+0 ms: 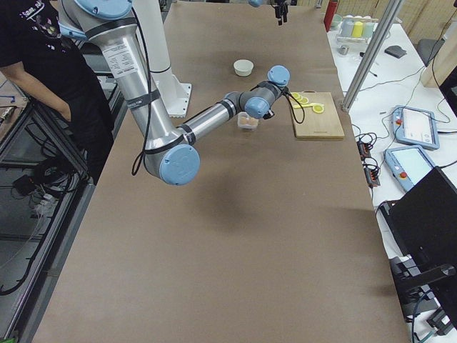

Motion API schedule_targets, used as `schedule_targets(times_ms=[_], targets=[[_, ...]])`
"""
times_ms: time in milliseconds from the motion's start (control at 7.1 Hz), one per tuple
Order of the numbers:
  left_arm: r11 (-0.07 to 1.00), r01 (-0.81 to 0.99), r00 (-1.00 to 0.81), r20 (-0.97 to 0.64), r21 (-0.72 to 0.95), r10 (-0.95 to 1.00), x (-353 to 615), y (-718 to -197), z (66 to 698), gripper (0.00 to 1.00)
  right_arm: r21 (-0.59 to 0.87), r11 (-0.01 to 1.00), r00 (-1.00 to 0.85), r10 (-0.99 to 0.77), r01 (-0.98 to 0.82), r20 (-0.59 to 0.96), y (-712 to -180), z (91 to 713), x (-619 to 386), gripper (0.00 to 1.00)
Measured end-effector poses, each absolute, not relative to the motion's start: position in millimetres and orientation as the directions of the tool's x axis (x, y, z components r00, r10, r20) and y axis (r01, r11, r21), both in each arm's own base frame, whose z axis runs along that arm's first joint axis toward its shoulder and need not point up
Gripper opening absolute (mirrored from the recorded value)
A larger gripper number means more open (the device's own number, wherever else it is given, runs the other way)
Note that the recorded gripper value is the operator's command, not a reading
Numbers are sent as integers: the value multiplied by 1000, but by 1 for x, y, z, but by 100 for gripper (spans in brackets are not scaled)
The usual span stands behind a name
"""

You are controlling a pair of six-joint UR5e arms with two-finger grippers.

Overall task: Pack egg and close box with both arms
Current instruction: 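Withdraw the left gripper from the box while the right gripper moves toward the lid, then push the open clear lid down over the eggs with the right gripper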

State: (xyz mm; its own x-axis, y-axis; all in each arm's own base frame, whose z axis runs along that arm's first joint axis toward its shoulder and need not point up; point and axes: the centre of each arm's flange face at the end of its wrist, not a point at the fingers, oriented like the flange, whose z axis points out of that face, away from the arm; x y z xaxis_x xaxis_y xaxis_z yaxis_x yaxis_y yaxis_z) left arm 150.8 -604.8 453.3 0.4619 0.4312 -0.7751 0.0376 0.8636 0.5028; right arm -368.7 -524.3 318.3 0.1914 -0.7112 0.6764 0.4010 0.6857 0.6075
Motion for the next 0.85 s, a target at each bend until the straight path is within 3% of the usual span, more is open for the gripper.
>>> schedule_targets(times_ms=[423,705,846], targets=[[863,33,466,-772,503,432,148,-603,458,91,595,685,200,-709,421,676,-523,304,-386,53],[863,32,466,-771,504,433,148,-603,458,91,593,684,198,-710,426,676,-524,289,-392,67],[863,32,466,-771,504,434,148,-603,458,91,594,682,195,-711,428,676,-523,285,-396,67]])
